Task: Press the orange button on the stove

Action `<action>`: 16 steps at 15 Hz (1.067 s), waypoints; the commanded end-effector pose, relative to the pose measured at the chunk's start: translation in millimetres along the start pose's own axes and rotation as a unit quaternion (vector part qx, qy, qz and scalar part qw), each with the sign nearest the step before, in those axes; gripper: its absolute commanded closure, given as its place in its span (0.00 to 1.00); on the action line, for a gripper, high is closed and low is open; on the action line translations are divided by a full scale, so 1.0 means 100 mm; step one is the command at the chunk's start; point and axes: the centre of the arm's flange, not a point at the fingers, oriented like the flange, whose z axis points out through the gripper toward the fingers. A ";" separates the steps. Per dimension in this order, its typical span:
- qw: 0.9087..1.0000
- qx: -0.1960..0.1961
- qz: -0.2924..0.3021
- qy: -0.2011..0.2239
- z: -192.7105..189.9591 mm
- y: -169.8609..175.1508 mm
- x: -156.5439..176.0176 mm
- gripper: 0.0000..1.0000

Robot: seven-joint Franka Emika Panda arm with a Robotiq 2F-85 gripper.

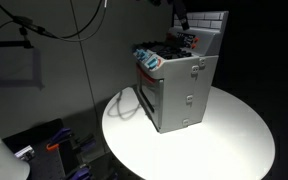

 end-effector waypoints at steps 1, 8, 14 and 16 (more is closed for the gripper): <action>0.999 0.014 -0.030 -0.027 -0.19 0.20 -0.12 0.00; 0.994 0.038 -0.078 -0.065 -0.43 0.41 -0.36 0.00; 0.976 0.056 -0.154 -0.141 -0.60 0.68 -0.56 0.00; 0.967 0.067 -0.183 -0.163 -0.65 0.78 -0.64 0.00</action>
